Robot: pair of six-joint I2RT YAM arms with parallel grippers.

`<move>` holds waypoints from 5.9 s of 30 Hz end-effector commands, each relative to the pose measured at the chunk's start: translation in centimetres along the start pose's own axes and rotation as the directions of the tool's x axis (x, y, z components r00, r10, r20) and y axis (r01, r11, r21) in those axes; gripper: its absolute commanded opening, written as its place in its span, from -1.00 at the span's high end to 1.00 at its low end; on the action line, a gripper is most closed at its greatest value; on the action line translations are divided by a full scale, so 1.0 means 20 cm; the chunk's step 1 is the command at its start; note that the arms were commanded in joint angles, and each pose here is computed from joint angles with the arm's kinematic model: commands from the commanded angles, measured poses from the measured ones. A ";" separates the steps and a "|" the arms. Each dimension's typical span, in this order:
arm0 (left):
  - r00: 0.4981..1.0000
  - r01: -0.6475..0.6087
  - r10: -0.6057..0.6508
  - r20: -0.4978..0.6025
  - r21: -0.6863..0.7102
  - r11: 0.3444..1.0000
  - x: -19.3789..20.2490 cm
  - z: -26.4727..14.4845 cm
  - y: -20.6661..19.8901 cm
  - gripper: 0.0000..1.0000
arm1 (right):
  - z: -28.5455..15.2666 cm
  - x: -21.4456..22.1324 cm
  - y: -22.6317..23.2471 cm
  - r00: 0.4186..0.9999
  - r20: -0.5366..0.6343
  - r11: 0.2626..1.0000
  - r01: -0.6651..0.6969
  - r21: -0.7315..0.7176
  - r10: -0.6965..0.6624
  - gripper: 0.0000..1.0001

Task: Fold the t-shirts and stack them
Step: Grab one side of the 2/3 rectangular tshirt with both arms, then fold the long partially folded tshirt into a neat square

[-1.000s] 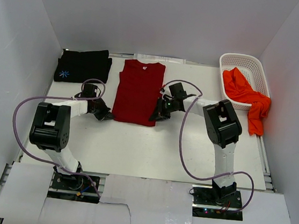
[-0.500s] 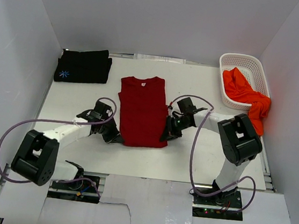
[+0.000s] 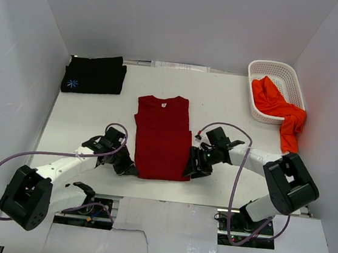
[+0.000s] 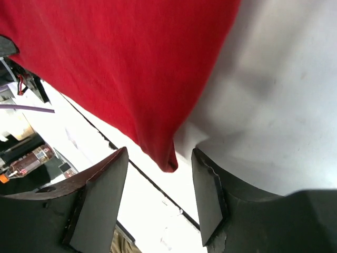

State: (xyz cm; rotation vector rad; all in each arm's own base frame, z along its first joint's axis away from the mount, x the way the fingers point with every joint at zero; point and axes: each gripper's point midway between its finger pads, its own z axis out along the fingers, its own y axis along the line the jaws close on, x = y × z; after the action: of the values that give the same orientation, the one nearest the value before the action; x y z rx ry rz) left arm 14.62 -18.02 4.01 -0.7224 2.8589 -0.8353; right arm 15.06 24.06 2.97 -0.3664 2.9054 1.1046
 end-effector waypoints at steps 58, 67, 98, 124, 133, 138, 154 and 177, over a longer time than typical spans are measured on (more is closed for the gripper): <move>1.000 0.025 -0.025 -0.002 0.009 1.000 0.05 -0.02 0.03 1.00 | 0.09 0.26 -0.20 0.945 0.193 0.963 -0.271 0.011 0.263 0.84; 1.000 0.016 -0.016 -0.004 0.017 1.000 0.08 -0.11 0.00 1.00 | 0.01 0.19 -0.06 0.987 0.083 0.989 -0.139 0.042 0.135 0.81; 0.984 0.143 -0.157 0.084 0.155 0.978 -0.12 -0.33 -0.28 1.00 | -0.35 -0.17 0.45 0.991 0.132 0.997 0.037 -0.071 -0.028 0.85; 0.958 0.008 -0.067 0.280 0.205 0.979 -0.93 -0.49 -0.76 1.00 | -0.47 -0.94 0.53 0.965 0.249 0.995 0.092 -0.049 -0.077 0.85; 0.950 -0.005 -0.054 0.307 0.187 0.982 -1.09 -0.45 -0.82 1.00 | -0.48 -1.13 0.43 0.957 0.285 0.998 0.060 -0.030 -0.049 0.85; 0.941 -0.019 -0.047 0.334 0.192 0.981 -1.18 -0.47 -0.86 1.00 | -0.52 -1.22 0.37 0.951 0.309 0.999 0.038 -0.034 -0.026 0.85; 0.939 -0.002 -0.062 0.339 0.186 0.983 -1.45 -0.38 -0.93 1.00 | -0.52 -1.48 0.24 0.941 0.338 0.998 0.006 -0.068 0.018 0.85; 0.953 -0.003 -0.071 0.294 0.245 0.970 -0.89 -0.58 -0.69 1.00 | -0.52 -0.83 0.35 0.966 0.259 0.995 0.041 -0.092 -0.015 0.85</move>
State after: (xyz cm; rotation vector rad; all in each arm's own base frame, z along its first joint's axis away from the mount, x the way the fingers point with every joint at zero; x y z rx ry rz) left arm 35.44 -15.05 17.56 -0.8252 2.5084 -0.9414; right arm 32.83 25.87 17.01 -0.1971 2.6197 1.1858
